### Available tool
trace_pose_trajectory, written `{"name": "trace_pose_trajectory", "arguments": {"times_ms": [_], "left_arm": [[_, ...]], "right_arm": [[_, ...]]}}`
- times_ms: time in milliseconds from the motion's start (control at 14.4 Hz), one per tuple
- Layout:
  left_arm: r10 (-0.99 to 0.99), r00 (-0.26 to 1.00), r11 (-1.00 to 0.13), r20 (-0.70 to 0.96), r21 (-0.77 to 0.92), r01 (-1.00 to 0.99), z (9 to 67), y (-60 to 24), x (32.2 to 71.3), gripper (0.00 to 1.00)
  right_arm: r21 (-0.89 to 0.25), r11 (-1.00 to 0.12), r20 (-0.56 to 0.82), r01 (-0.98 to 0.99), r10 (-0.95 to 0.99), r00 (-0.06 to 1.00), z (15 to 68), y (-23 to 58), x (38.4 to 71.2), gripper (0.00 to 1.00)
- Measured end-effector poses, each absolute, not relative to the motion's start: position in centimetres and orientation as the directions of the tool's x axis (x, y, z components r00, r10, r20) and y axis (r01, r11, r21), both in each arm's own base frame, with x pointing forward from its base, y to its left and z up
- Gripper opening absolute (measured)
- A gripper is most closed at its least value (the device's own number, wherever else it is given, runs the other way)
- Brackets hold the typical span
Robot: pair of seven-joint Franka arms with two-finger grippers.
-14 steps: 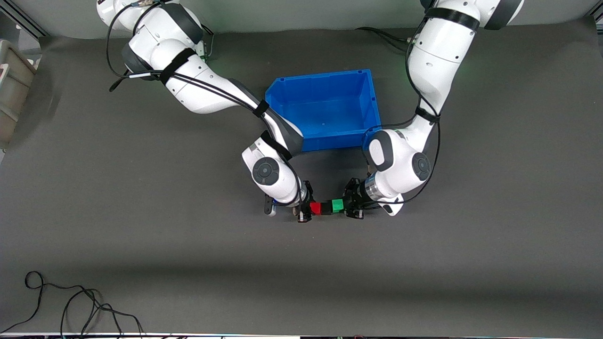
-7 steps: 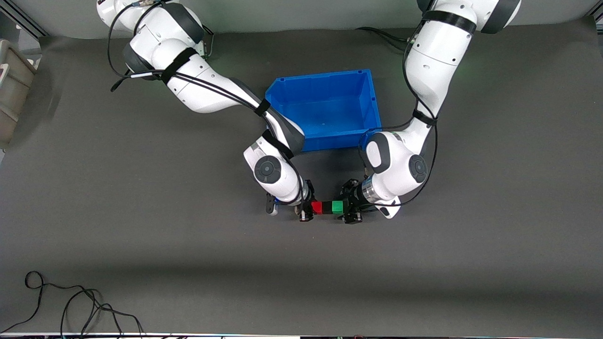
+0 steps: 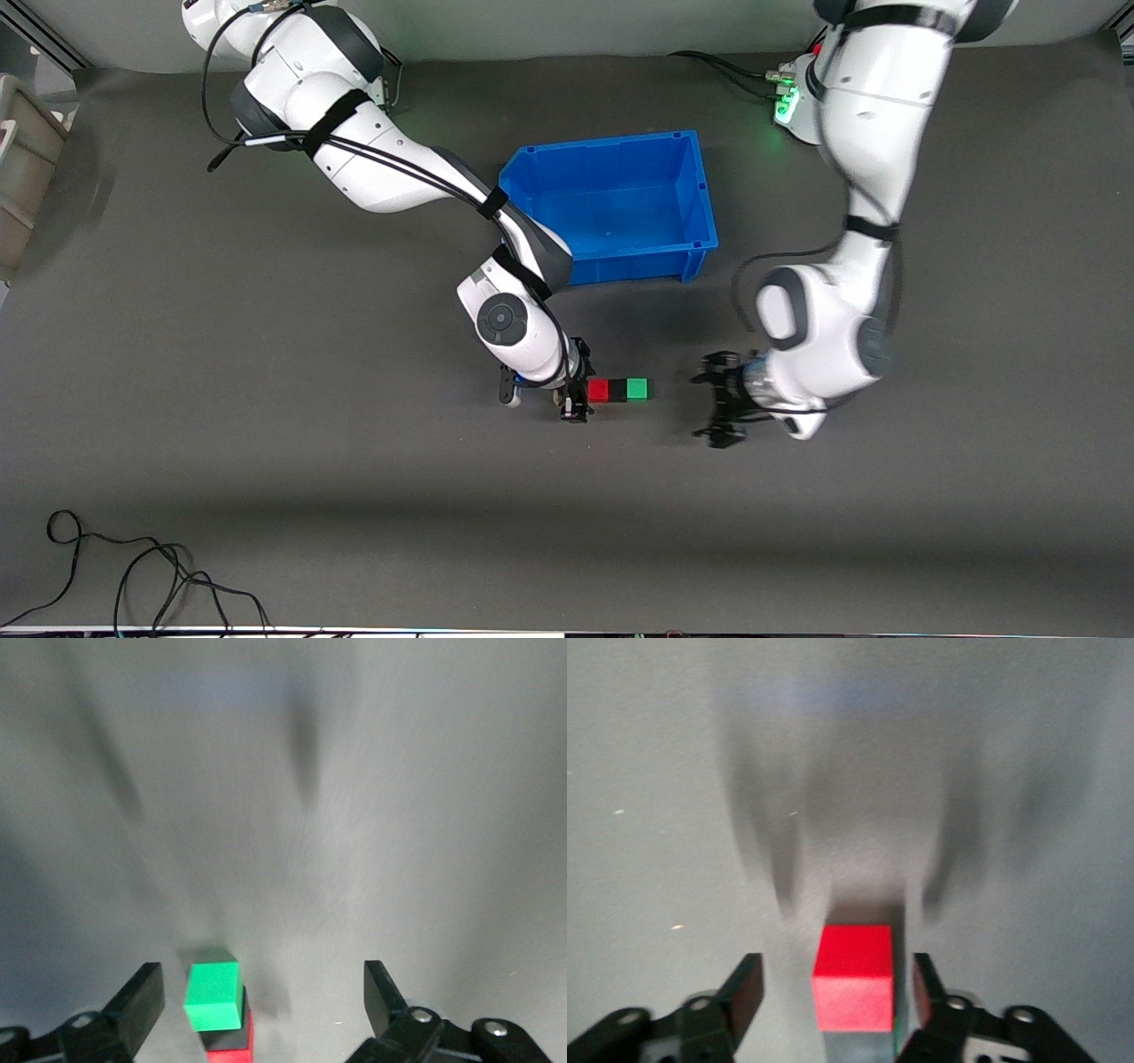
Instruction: Attach green and red cubes to black cube
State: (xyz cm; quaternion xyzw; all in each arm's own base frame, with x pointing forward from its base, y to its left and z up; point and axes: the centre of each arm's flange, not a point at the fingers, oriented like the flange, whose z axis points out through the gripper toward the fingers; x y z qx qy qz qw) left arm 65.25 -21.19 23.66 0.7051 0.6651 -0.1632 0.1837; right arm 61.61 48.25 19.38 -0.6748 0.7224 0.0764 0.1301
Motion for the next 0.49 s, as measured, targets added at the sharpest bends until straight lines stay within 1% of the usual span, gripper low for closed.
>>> {"name": "trace_pose_trajectory", "arguments": {"times_ms": [69,139,277,485], "left_arm": [[0.874,0.09,-0.086,-0.477,0.03,0.996,24.8,-18.4,65.7,1.0],[0.869,0.133,-0.138,-0.477,0.023,0.99,25.8,-15.4,66.0,1.0],[0.863,0.234,-0.257,-0.448,0.011,0.966,27.6,-8.9,66.1,1.0],[0.817,0.417,-0.446,-0.398,0.02,0.895,30.9,-0.5,65.2,1.0]], "right_arm": [[-0.085,0.068,-0.293,-0.994,-0.955,-0.04,20.6,48.2,61.9,0.94],[-0.109,0.044,-0.291,-0.993,-0.957,-0.01,22.2,47.8,62.2,1.0],[-0.151,-0.04,-0.262,-0.988,-0.962,0.079,26.2,45.4,62.8,1.0],[-0.204,-0.159,-0.195,-0.966,-0.96,0.2,33.1,38.9,63.4,1.0]]}}
